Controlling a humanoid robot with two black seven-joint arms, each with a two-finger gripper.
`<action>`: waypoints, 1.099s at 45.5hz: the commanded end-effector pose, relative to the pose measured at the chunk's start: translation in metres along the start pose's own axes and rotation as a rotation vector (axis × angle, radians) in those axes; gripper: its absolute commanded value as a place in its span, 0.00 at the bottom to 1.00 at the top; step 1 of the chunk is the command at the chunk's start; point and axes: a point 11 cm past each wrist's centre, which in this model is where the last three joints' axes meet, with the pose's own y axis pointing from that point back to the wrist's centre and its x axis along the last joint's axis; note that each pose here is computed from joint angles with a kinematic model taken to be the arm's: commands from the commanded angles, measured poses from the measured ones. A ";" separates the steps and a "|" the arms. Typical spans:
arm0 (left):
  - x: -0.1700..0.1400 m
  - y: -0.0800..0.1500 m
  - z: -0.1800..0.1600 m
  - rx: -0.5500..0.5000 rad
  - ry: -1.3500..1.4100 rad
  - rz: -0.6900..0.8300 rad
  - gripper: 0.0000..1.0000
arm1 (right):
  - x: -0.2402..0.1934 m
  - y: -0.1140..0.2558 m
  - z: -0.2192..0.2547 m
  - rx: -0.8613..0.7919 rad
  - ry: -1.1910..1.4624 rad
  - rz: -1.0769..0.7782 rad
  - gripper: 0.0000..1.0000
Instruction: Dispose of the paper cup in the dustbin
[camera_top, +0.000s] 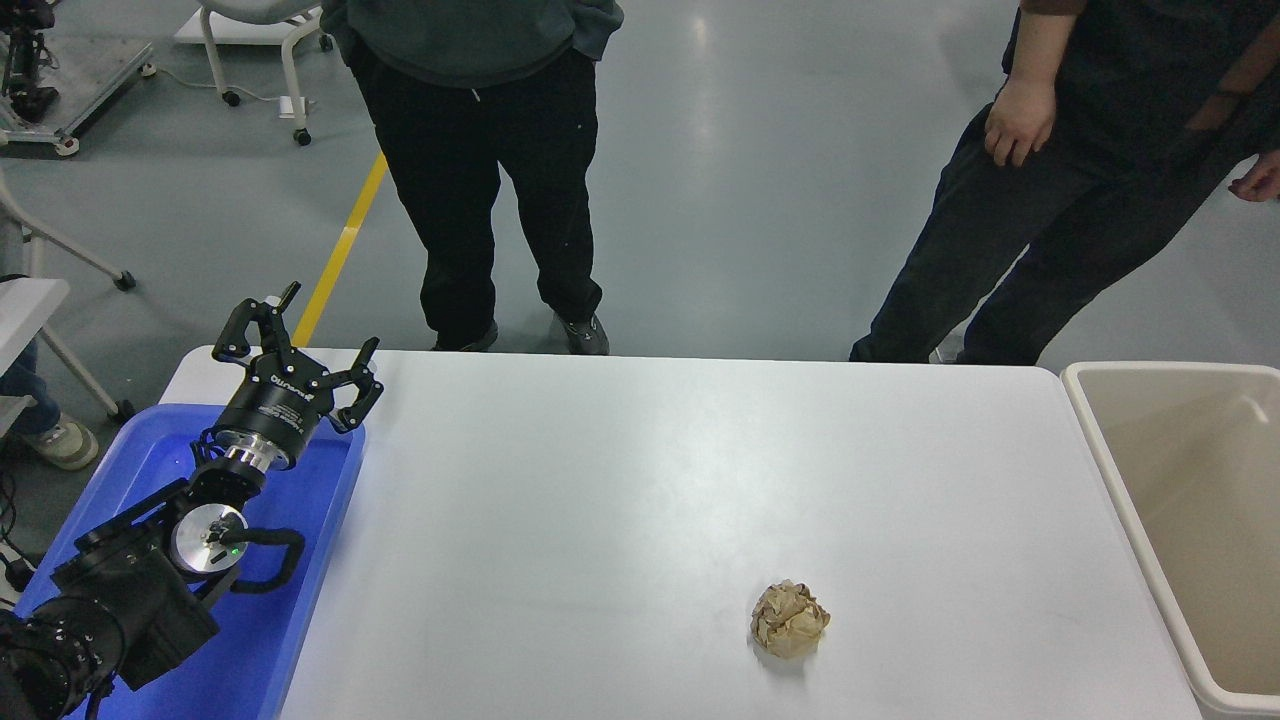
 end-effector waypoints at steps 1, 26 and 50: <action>0.000 0.000 0.000 0.001 -0.001 0.000 1.00 | -0.065 -0.009 -0.007 -0.013 -0.029 -0.033 0.00; 0.000 0.000 0.000 0.001 -0.001 0.000 1.00 | -0.105 -0.010 -0.007 -0.012 -0.091 -0.068 0.00; 0.000 0.000 0.000 0.000 0.001 -0.001 1.00 | -0.089 -0.010 -0.008 -0.011 -0.074 0.087 0.77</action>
